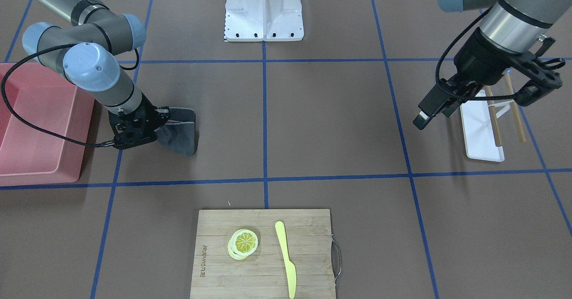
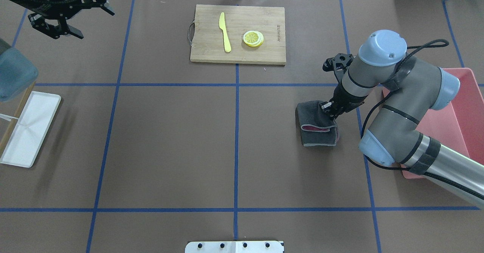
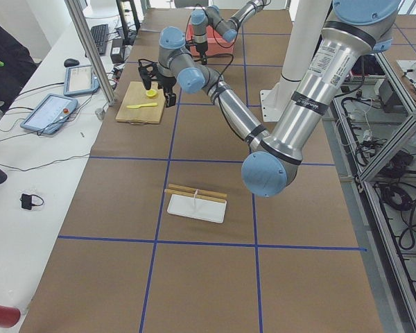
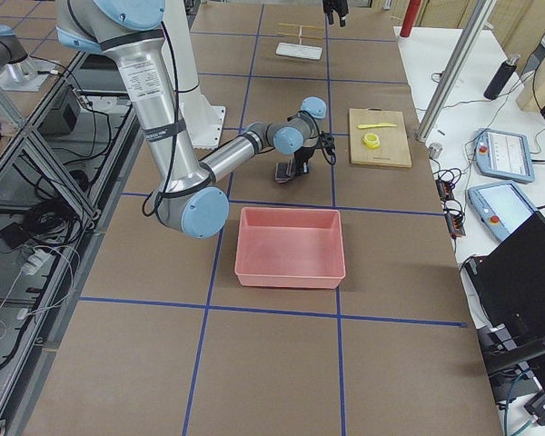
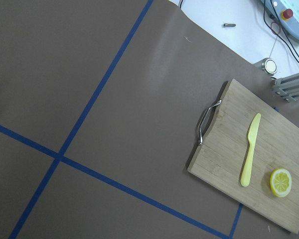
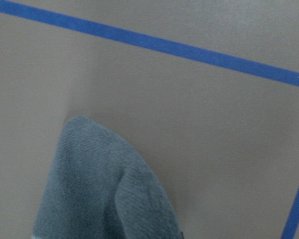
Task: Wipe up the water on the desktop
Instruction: 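Drag the towel across the table surface with the right gripper toward the pink bin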
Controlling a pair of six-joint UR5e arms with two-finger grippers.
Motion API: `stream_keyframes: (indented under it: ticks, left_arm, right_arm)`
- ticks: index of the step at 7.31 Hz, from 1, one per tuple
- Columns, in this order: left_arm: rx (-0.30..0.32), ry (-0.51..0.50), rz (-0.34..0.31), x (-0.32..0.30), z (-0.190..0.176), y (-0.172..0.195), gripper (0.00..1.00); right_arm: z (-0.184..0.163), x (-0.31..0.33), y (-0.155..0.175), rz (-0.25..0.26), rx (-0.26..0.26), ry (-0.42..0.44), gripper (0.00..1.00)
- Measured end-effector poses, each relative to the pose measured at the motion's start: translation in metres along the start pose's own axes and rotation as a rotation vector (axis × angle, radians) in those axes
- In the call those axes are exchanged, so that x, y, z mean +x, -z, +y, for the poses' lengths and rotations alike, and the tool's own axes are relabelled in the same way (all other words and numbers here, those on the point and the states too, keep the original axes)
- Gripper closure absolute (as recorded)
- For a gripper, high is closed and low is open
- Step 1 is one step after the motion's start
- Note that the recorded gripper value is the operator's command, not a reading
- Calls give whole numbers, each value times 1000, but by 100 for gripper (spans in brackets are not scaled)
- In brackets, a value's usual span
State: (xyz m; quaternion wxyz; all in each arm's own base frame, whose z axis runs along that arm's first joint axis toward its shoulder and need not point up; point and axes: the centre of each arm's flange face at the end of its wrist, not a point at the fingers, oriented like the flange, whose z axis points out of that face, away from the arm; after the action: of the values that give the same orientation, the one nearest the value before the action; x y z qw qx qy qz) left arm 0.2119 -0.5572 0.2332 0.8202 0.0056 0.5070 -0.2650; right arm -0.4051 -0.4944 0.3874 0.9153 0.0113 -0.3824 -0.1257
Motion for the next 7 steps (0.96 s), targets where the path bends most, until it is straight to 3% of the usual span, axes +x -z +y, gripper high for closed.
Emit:
stream_keyframes:
  ticks: [3, 7]
  left_arm:
    - [-1, 2, -3, -1, -1, -2, 2]
    - [-2, 8, -11, -5, -2, -4, 2]
  right_arm:
    - [-14, 32, 11, 36, 5, -20, 100]
    - [-34, 88, 30, 128, 7, -14, 100]
